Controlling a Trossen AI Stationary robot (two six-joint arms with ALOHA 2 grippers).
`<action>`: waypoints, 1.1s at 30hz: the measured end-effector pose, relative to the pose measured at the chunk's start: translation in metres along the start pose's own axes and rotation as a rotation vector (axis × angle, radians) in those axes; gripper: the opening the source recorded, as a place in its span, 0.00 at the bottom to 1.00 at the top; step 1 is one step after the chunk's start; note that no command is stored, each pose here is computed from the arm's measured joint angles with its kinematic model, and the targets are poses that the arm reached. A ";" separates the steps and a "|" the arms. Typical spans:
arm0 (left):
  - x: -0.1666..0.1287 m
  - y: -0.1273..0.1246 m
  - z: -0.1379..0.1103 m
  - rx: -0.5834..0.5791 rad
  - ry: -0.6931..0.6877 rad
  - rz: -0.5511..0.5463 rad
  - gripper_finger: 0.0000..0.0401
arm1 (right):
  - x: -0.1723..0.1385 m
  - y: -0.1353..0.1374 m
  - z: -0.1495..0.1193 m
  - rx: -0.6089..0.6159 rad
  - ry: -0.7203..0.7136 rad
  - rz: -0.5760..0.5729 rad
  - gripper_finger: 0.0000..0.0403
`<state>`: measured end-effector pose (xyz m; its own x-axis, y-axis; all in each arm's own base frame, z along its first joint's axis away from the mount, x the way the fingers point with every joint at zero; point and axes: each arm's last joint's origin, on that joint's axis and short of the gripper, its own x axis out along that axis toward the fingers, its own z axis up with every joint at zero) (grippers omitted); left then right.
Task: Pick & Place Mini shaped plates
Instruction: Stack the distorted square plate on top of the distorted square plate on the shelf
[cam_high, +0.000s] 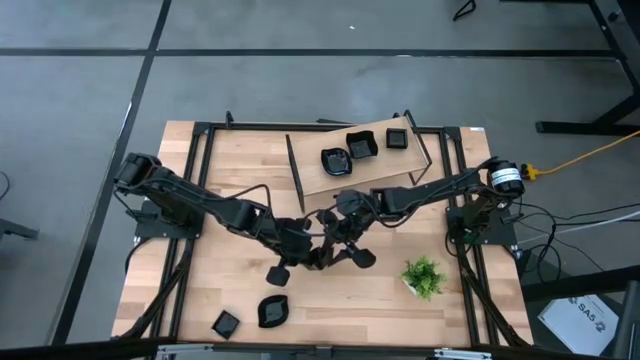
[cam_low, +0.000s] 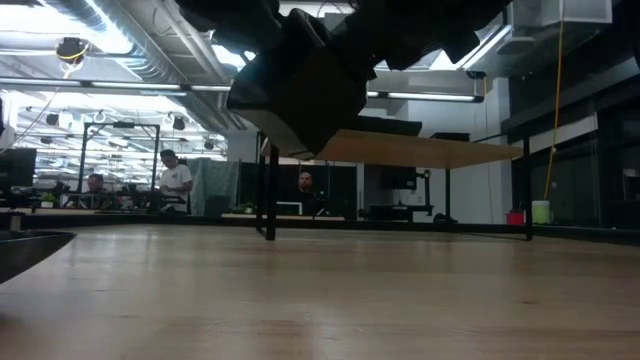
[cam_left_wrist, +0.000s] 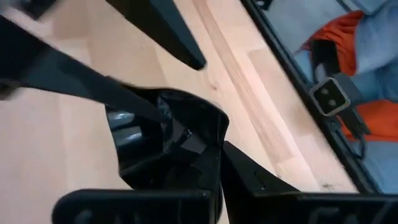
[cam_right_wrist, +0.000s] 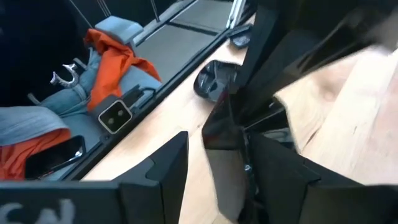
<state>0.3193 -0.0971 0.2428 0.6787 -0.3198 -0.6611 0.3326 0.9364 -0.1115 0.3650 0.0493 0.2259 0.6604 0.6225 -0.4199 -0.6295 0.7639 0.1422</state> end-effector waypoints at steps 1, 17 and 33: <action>-0.002 0.000 0.001 0.000 -0.004 0.017 0.01 | 0.000 0.000 -0.001 0.006 0.008 0.001 0.42; -0.013 0.000 0.006 0.012 -0.045 0.048 0.01 | 0.000 0.001 -0.002 0.008 0.017 0.015 0.04; -0.016 0.003 0.014 0.120 -0.094 0.117 0.17 | -0.013 0.008 0.003 0.005 0.044 0.008 0.02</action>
<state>0.3188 -0.0911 0.2638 0.7734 -0.2274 -0.5917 0.3199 0.9459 0.0546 0.3531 0.0481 0.2354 0.6369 0.6204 -0.4577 -0.6327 0.7598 0.1496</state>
